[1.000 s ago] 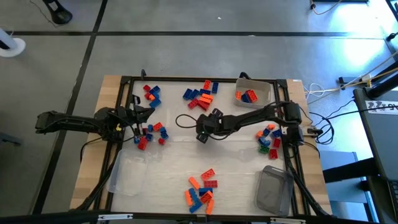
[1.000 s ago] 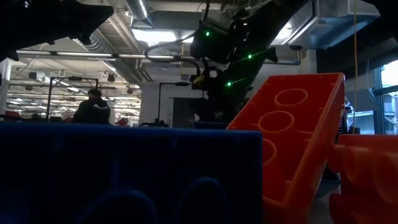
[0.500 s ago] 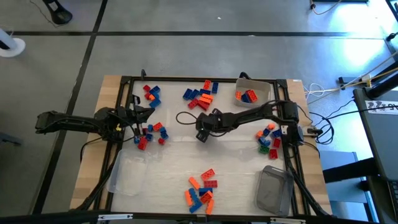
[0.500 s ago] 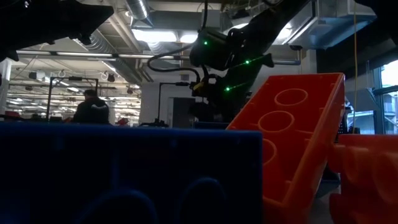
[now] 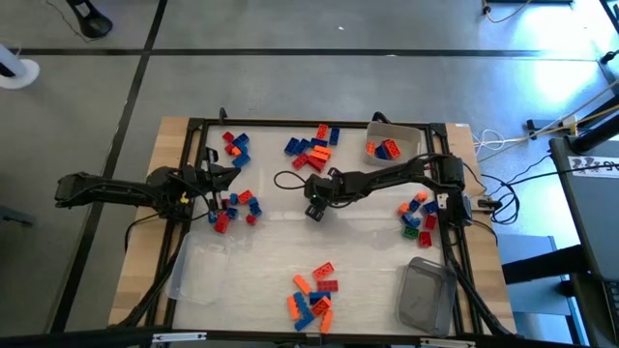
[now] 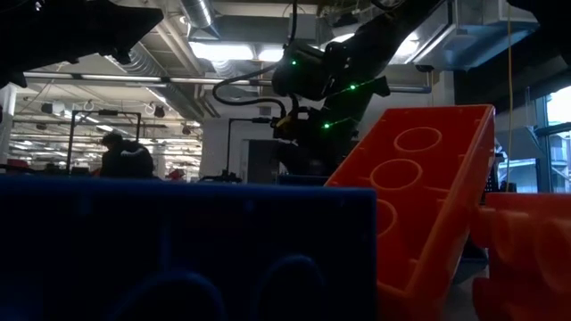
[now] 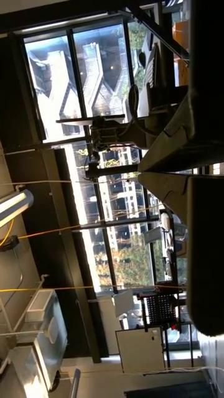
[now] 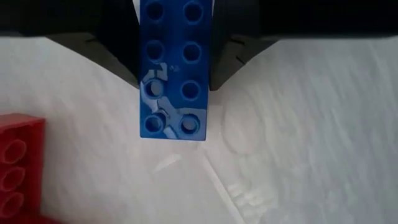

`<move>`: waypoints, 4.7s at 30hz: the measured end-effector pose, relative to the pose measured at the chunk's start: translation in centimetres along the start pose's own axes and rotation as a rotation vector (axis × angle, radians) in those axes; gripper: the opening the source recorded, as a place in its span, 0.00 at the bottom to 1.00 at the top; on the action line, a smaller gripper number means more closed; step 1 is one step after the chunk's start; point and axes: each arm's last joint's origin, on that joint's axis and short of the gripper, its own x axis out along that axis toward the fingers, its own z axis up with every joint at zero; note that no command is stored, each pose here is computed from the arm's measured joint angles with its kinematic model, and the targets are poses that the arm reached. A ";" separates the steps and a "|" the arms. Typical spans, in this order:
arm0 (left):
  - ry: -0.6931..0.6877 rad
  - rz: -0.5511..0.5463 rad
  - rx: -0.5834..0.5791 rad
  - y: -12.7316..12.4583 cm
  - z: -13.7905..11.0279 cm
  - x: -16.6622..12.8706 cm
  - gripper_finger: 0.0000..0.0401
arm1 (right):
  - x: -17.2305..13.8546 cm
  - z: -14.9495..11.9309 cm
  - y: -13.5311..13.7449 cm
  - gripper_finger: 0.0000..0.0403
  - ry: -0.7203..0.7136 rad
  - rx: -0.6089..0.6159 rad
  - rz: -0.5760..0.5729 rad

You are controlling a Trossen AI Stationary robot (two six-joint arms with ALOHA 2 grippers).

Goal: Sort blocks by size
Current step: Put the blue game piece into the gray bin, then put the red game piece into the gray bin

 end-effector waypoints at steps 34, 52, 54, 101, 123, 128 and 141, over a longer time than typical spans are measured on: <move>0.000 0.000 -0.013 0.0 0.0 0.0 0.00 | -15.3 -1.0 -11.7 0.35 0.156 0.110 -0.539; 0.000 0.000 -0.018 0.0 0.0 0.0 0.00 | -9.2 -3.3 -22.0 0.35 0.068 0.403 -0.393; 0.000 0.000 -0.018 0.0 0.0 0.0 0.00 | -8.9 -3.7 -22.2 0.35 0.059 0.412 -0.391; -0.005 0.001 -0.018 0.0 0.0 0.0 0.00 | -6.4 2.5 -9.8 0.53 -0.219 -0.065 -0.030; -0.004 0.001 -0.019 0.0 0.0 0.0 0.00 | -0.3 2.1 -8.7 0.53 -0.222 -0.098 -0.041; -0.004 0.001 -0.019 0.0 0.0 0.0 0.00 | 1.2 1.7 -8.5 0.53 -0.205 -0.099 -0.048; -0.004 0.001 -0.018 0.0 0.0 0.0 0.00 | 1.5 2.0 -8.5 0.53 -0.244 -0.122 -0.061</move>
